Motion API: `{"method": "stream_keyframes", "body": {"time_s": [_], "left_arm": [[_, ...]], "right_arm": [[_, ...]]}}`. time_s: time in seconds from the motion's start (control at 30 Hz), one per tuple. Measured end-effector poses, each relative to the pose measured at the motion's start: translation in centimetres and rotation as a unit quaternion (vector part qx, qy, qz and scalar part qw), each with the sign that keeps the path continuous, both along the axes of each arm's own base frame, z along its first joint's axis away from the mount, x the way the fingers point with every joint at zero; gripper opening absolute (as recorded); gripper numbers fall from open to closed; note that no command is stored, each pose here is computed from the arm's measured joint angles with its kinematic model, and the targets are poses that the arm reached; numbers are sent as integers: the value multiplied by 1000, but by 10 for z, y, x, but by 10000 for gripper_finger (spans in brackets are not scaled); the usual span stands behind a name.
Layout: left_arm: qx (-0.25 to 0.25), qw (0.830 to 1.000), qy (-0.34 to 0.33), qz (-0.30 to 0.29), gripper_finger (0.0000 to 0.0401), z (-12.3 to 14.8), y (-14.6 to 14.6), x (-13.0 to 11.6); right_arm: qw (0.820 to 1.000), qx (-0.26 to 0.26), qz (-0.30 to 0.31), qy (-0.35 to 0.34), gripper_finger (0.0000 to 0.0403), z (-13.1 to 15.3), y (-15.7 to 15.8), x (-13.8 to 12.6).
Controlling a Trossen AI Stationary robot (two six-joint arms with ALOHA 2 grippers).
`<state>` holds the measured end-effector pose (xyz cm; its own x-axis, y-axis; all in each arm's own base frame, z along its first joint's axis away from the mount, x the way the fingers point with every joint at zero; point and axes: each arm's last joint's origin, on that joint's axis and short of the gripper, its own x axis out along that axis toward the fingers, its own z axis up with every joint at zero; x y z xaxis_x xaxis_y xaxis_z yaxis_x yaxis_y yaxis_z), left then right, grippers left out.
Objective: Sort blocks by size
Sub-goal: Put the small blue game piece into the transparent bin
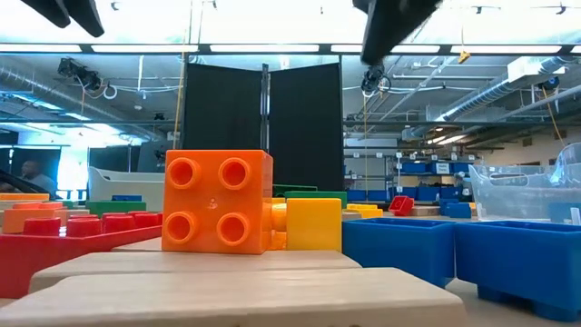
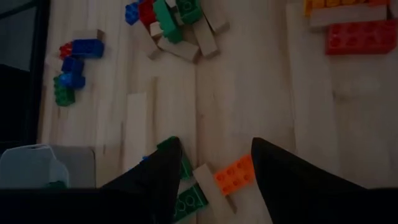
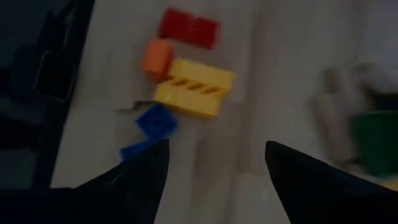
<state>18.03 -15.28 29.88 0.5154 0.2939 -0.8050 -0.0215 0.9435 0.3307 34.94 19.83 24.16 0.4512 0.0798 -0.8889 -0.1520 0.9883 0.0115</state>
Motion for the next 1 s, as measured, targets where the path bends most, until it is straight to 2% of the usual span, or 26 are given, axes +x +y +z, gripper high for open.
{"method": "stream_keyframes", "body": {"time_s": [0.2, 0.47, 0.7, 0.83, 1.0], "left_arm": [[-3, 1000, -14, 11, 202, 1, 0, 1], [-11, 999, -19, 24, 202, 1, 0, 1], [-12, 999, -20, 24, 202, 1, 0, 1], [-12, 999, -20, 24, 202, 1, 0, 1], [-12, 999, -20, 25, 202, 1, 0, 1]], "right_arm": [[999, 13, 17, 43, 280, -33, 24, 17], [997, 16, -1, 72, 280, -66, 34, 33], [992, 38, -25, 119, 280, -98, 39, 37], [991, 47, -37, 121, 275, -99, 40, 38], [992, 45, -39, 110, 249, -97, 40, 39]]}}
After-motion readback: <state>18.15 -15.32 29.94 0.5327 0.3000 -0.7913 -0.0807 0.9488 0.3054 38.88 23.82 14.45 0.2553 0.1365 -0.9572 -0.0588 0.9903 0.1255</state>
